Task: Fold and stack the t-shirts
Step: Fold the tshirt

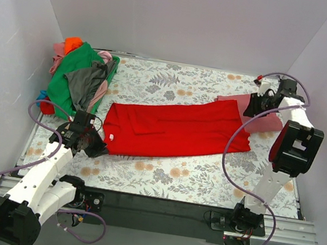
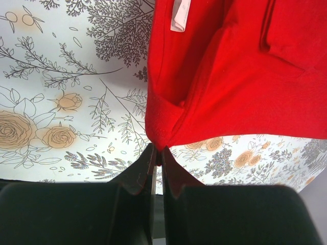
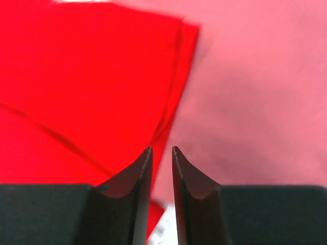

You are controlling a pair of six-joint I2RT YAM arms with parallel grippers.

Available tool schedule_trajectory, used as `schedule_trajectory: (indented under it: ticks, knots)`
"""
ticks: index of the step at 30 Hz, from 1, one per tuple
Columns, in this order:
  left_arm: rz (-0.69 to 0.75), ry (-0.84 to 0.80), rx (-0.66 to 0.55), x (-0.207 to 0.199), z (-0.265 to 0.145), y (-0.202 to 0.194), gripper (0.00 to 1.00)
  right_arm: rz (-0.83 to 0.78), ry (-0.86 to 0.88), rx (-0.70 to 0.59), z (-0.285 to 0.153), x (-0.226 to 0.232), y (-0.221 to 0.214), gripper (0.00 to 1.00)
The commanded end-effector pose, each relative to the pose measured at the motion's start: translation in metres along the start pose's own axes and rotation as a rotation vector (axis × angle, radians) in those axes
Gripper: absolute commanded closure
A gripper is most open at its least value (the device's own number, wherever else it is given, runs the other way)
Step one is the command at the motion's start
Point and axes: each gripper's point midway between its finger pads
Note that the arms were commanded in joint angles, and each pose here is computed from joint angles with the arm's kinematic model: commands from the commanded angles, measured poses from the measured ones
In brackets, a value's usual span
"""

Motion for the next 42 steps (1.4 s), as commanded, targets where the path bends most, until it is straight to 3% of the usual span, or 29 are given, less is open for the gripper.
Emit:
schedule_trajectory:
  ticks: [1,7,11,18,30,42]
  knots:
    - [0.009,-0.007,-0.035,-0.003,-0.008,0.008,1.00,-0.011,-0.125,0.018,0.012,-0.035,0.014,0.73]
    - [0.007,-0.006,-0.036,-0.002,-0.009,0.007,1.00,-0.029,-0.181,0.103,0.035,-0.055,0.001,0.79]
    - [0.006,-0.007,-0.035,-0.003,-0.009,0.007,1.00,-0.024,-0.228,0.162,0.048,-0.071,-0.011,0.91]
    - [0.001,-0.001,-0.044,-0.002,-0.009,0.009,1.00,-0.014,-0.317,0.241,0.064,-0.103,-0.025,0.94]
    - [-0.007,0.018,-0.040,0.001,-0.007,0.008,1.00,0.060,-0.500,0.168,0.076,-0.161,0.017,0.99]
    - [-0.014,0.022,-0.048,0.002,-0.007,0.009,1.00,0.111,-0.441,0.111,0.091,-0.145,0.030,0.99]
Point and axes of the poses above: each gripper's point midway between its finger pads, its own z axis out along the fingers, its own x axis along the line the jaws close on, y = z × x, and after that the axes turned 7 degrees about -z, right-handed
